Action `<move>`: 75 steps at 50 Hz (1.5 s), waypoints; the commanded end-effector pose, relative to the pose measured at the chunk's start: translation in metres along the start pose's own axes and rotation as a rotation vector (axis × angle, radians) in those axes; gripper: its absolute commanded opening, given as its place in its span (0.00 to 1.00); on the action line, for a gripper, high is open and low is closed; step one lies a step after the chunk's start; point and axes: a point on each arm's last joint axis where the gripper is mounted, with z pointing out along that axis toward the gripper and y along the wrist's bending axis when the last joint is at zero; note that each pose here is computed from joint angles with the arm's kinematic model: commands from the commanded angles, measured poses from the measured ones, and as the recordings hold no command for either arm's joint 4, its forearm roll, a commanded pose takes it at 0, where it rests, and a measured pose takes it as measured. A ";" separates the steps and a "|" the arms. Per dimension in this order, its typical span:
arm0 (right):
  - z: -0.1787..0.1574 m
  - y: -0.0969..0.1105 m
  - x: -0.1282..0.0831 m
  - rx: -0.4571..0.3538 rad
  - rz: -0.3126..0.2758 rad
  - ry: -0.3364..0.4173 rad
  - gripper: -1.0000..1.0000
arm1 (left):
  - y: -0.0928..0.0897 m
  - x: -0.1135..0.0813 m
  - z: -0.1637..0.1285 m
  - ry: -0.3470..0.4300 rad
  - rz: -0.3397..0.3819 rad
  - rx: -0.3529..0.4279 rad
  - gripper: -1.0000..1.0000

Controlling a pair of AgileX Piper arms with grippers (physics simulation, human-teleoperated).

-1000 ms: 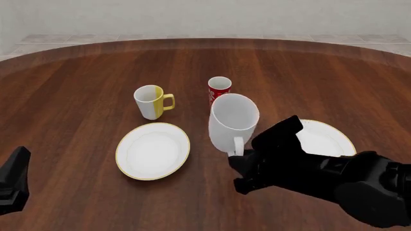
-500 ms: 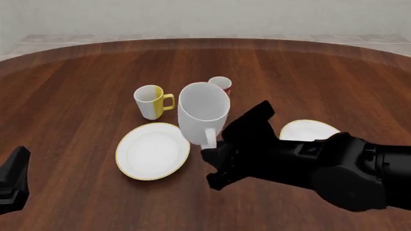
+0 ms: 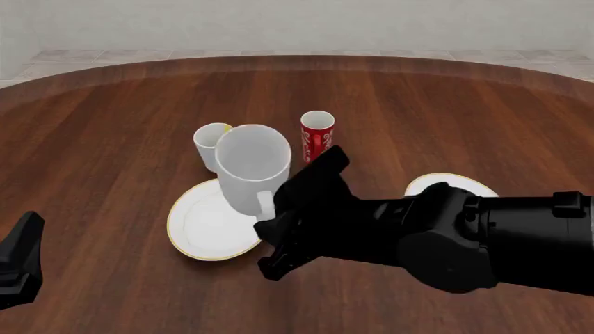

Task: Put the white mug on the left plate.

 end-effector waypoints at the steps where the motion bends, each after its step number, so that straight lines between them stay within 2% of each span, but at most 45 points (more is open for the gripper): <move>1: 0.012 0.010 -0.009 -0.024 -0.020 0.003 0.00 | 0.000 0.001 0.001 0.004 -0.003 0.002 1.00; 13: 0.022 0.014 -0.014 -0.029 -0.024 0.012 0.00 | 0.000 0.001 0.002 0.005 -0.008 0.002 1.00; 31: 0.043 -0.003 -0.017 0.014 -0.004 0.030 0.00 | 0.000 0.002 0.004 0.007 -0.007 -0.006 1.00; 48: 0.053 0.008 -0.017 -0.009 -0.008 0.047 0.00 | 0.001 0.001 0.001 0.001 -0.007 -0.009 1.00; 75: 0.078 0.006 -0.012 -0.002 -0.014 0.081 0.00 | 0.001 0.001 0.004 0.006 -0.014 -0.009 1.00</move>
